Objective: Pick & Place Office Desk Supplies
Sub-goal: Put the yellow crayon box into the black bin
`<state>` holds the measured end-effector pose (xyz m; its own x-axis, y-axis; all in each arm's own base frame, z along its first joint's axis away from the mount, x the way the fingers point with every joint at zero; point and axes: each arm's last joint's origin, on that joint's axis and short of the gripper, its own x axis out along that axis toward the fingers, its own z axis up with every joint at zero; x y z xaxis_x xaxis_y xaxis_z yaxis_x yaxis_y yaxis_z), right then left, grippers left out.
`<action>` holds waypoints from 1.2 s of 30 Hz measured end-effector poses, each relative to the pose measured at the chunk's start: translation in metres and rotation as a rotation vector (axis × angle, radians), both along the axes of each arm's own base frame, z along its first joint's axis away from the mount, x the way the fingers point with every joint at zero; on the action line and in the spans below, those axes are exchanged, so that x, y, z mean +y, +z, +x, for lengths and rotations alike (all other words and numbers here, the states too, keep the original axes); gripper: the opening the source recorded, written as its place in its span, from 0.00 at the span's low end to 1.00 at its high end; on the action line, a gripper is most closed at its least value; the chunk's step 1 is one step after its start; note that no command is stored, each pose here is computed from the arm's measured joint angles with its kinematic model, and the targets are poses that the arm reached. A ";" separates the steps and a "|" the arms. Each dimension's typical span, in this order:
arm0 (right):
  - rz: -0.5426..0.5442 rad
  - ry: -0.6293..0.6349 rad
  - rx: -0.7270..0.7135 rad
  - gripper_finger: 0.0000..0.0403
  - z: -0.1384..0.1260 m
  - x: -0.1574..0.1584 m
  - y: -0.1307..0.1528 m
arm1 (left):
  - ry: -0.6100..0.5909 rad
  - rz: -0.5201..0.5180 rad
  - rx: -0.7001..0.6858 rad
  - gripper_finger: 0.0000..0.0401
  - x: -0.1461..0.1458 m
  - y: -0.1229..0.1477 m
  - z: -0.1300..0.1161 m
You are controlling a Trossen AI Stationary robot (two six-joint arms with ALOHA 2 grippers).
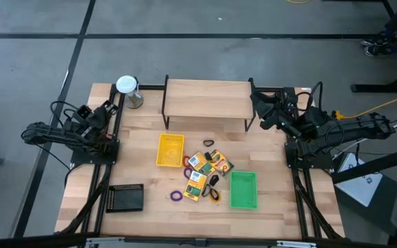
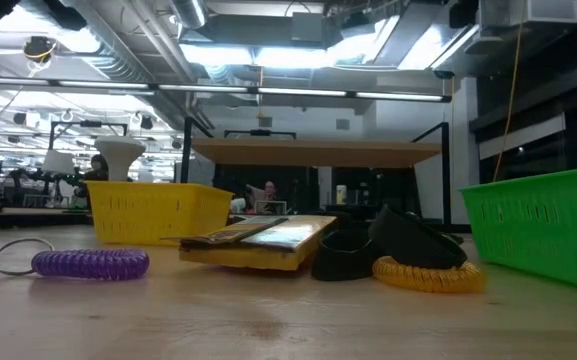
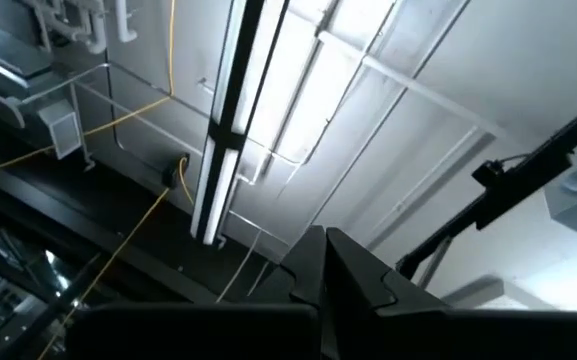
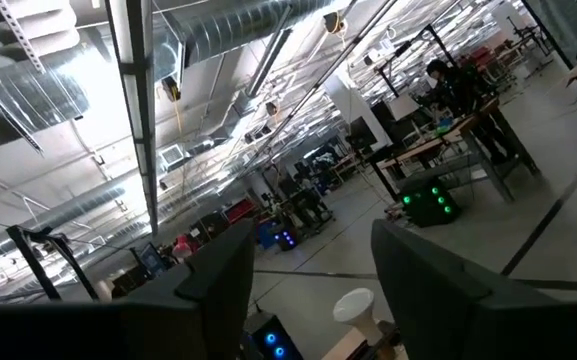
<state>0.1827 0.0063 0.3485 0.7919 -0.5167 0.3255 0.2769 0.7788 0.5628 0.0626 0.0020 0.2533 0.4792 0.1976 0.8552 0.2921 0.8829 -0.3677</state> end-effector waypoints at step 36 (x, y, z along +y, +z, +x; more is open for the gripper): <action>0.132 0.113 -0.096 0.51 0.001 0.001 0.000 | 0.014 0.175 1.034 0.45 -0.006 0.119 0.065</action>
